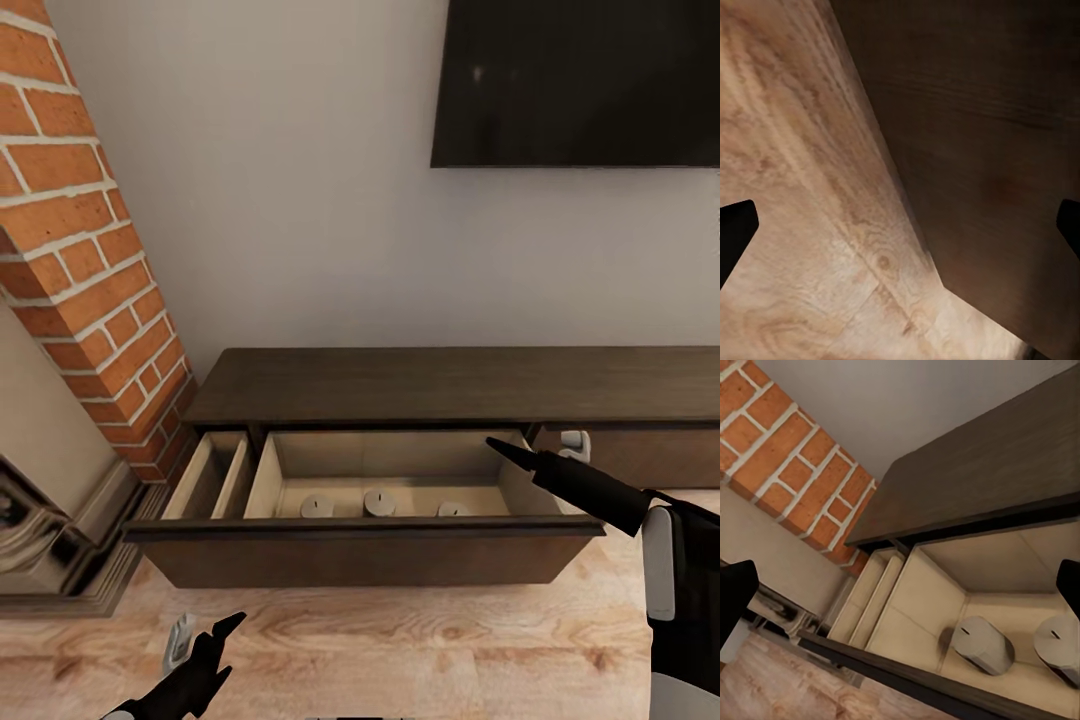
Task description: Place each of the two pumpkins and all three candles from the living room inside a cabinet in the living room (use any cabinet), then make sure every cabinet is closed, and position the cauldron so it is next to a table in the living room.
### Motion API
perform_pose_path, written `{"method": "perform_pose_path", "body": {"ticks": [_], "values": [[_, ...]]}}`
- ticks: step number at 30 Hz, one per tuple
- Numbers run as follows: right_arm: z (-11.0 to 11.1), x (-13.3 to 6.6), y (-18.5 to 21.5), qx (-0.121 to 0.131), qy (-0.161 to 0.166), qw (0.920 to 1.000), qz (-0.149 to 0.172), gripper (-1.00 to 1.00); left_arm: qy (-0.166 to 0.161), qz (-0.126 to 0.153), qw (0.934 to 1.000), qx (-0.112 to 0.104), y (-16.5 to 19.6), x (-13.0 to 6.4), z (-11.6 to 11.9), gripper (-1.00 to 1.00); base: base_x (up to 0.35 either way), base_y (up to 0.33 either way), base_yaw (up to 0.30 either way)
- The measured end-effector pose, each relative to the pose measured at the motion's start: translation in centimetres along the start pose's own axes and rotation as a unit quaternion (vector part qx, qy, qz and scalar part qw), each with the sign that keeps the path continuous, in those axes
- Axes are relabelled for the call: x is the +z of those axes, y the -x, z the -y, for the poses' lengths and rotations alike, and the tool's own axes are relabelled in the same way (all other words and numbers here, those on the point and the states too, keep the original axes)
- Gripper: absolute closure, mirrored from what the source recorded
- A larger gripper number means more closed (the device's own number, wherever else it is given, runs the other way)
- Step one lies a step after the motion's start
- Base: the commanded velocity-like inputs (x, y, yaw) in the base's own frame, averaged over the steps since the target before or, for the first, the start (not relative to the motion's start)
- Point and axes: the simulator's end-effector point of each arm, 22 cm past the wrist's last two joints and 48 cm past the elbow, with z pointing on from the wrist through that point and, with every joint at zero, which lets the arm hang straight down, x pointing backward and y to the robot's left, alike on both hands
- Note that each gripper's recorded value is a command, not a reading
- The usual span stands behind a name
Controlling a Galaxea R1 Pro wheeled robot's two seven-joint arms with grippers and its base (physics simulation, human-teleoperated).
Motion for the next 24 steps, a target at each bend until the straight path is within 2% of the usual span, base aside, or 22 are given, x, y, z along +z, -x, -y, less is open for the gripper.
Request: {"method": "perform_pose_path", "body": {"ticks": [8,10,13,15,18,24], "values": [[-0.3,-0.1,0.9,-0.006,-0.005,0.9999,0.010,-1.00,-0.012,-0.001,0.9999,0.005,-0.1,-0.1,0.8,-1.00,0.000,0.000,0.000],[0.6,-0.1,1.0,-0.009,-0.028,0.9995,0.014,-1.00,-0.014,-0.001,0.9999,0.007,-0.1,-0.1,1.0,-1.00,0.000,0.000,0.000],[3.3,-0.5,1.8,-0.027,-0.094,0.9948,0.028,-1.00,-0.017,-0.003,0.9998,0.010,-0.2,-0.1,1.3,-1.00,0.000,0.000,0.000],[4.4,-0.8,2.4,-0.037,-0.124,0.9909,0.038,-1.00,-0.022,-0.004,0.9997,0.011,-0.3,-0.1,1.7,-1.00,0.000,0.000,0.000],[5.1,-1.1,3.0,-0.049,-0.146,0.9869,0.049,-1.00,-0.032,-0.006,0.9994,0.015,-0.4,-0.2,2.4,-1.00,0.000,0.000,0.000],[5.1,-1.4,3.7,-0.062,-0.155,0.9841,0.061,-1.00,-0.047,-0.006,0.9987,0.019,-0.5,-0.3,3.4,-1.00,0.000,0.000,0.000]]}}
